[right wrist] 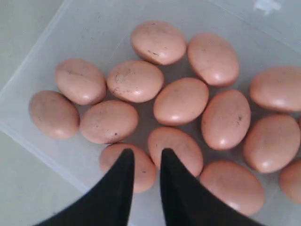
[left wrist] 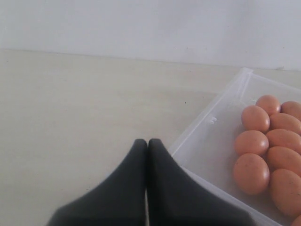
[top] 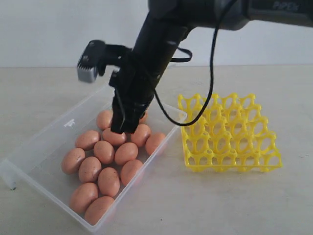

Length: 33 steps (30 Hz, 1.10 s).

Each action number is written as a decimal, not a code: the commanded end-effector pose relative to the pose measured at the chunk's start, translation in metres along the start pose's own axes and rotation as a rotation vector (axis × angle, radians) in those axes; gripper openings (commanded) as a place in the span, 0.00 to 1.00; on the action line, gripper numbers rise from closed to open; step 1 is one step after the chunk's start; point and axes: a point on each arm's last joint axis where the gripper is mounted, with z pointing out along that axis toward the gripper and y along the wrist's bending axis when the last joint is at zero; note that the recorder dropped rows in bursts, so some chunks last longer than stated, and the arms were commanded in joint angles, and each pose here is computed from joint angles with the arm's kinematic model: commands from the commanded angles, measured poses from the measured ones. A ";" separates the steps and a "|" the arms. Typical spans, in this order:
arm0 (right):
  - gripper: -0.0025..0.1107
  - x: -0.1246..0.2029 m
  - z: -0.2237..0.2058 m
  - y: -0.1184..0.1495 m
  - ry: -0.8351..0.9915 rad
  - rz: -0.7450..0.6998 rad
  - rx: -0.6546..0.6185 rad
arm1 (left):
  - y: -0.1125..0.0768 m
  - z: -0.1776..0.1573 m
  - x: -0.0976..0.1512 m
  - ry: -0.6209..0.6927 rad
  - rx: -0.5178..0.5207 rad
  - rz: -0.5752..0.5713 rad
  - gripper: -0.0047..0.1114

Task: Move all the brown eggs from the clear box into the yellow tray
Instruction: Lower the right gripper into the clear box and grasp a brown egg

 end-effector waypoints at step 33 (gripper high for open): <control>0.57 0.018 0.079 -0.023 0.163 -0.136 0.099 | 0.000 0.000 -0.002 -0.008 0.007 -0.006 0.00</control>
